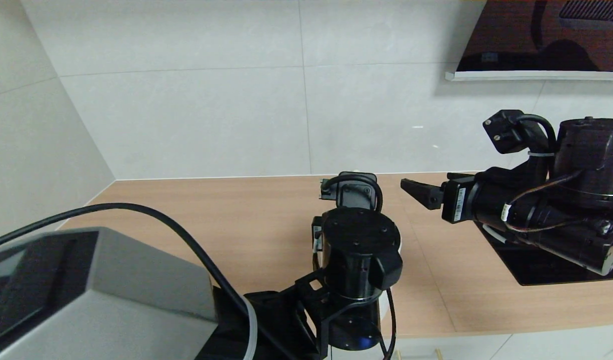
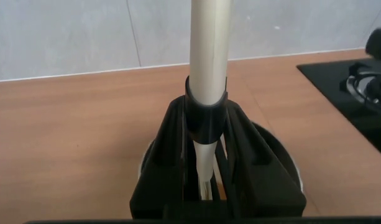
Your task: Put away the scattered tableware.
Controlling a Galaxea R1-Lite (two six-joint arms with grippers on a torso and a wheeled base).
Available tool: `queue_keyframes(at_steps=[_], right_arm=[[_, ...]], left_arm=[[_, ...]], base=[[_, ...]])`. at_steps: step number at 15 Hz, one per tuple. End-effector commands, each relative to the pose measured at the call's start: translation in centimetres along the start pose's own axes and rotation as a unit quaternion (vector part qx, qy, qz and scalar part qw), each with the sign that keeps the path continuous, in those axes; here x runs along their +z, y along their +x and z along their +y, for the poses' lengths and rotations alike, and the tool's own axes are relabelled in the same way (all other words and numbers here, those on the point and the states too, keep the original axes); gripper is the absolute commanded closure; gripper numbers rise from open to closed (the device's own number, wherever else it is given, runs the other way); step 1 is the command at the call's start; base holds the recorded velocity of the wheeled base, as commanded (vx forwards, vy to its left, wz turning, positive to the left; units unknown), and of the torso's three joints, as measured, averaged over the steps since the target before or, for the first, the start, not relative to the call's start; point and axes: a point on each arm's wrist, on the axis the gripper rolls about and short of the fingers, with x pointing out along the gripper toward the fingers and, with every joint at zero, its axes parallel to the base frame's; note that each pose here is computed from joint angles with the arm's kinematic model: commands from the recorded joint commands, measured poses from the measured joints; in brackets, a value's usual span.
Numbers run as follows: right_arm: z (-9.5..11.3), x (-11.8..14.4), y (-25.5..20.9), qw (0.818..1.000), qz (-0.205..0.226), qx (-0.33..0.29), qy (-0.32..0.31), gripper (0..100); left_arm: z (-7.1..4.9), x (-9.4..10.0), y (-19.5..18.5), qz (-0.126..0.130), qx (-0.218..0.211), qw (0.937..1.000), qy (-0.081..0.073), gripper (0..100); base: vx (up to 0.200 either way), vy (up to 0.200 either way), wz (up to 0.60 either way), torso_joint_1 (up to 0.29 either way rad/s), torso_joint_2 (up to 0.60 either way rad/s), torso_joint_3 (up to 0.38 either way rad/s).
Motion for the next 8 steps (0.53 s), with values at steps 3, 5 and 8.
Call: queue_keyframes(at_steps=[3,5,8], right_arm=[[0.0,-0.2,0.2,1.0,0.003,0.0,-0.001,0],[0.0,-0.3,0.3,1.0,0.006,-0.001,-0.001,0],[0.0,-0.3,0.3,1.0,0.005,-0.001,-0.001,0]], left_arm=[[-0.4,-1.4,-0.3,0.013,-0.005,0.9998,0.015,100],[-0.4,-1.7,-0.2,0.016,-0.005,0.9997,0.019,100],[-0.4,-1.8,-0.3,0.017,-0.005,0.9996,0.021,100]], base=[[0.0,0.0,0.0,0.0,0.0,0.0],[0.0,0.0,0.0,0.0,0.0,0.0],[0.0,0.0,0.0,0.0,0.0,0.0]])
